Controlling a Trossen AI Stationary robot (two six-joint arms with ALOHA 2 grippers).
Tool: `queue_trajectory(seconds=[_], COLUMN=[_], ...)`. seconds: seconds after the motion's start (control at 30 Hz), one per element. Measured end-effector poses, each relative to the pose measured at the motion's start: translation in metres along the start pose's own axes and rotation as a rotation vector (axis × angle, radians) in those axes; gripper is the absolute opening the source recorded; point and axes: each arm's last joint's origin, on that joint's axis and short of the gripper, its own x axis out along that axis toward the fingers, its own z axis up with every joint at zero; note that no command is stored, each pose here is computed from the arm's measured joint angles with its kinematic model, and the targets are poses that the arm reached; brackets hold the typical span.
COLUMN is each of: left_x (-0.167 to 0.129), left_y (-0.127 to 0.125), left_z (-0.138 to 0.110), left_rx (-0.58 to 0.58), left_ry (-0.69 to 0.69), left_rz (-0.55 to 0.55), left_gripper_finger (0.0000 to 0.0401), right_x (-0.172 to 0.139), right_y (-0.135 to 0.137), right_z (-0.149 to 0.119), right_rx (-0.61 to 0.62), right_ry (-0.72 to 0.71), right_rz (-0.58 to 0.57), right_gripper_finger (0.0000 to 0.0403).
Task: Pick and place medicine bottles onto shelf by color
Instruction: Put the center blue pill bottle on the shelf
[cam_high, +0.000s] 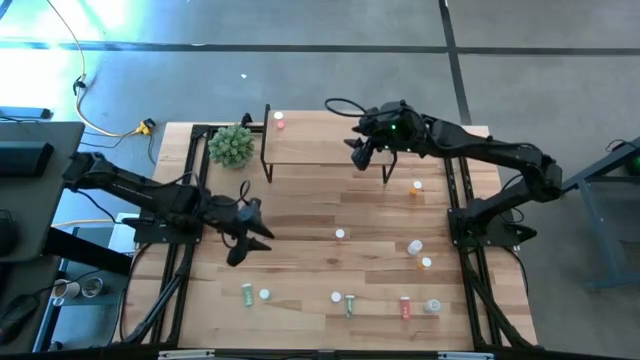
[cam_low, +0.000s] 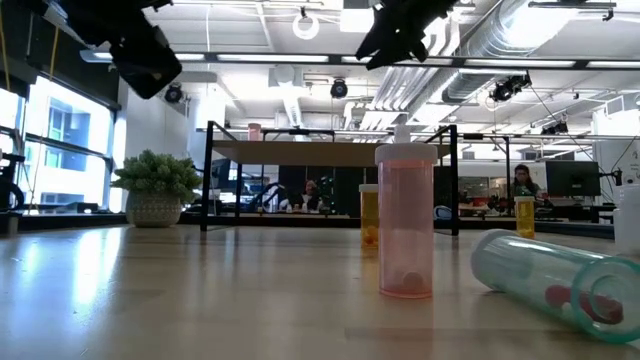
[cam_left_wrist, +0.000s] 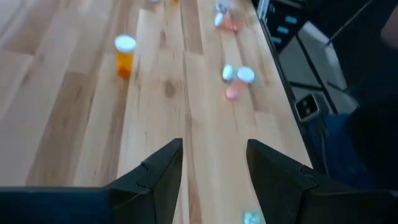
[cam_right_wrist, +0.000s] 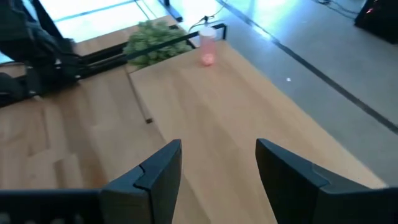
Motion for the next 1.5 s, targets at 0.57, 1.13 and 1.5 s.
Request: queue_trajectory(seconds=[0.57, 1.13, 1.5], left_x=[0.002, 0.030, 0.061], left_y=[-0.041, -0.093, -0.107], left_z=[-0.041, -0.095, -0.126], left_rx=[-0.001, -0.050, -0.087], left_ry=[0.099, 0.078, 0.041], left_rz=[-0.067, 0.075, 0.122], left_gripper_finger=[0.0170, 0.0170, 0.0170], right_x=[-0.009, -0.015, -0.015], right_y=[0.044, 0.063, 0.063], right_z=[-0.009, -0.014, -0.013], right_rx=[-0.017, -0.005, -0.005], right_ry=[0.031, 0.041, 0.040], right_rz=[0.124, 0.181, 0.181], right_gripper_finger=[0.0197, 0.0197, 0.0197])
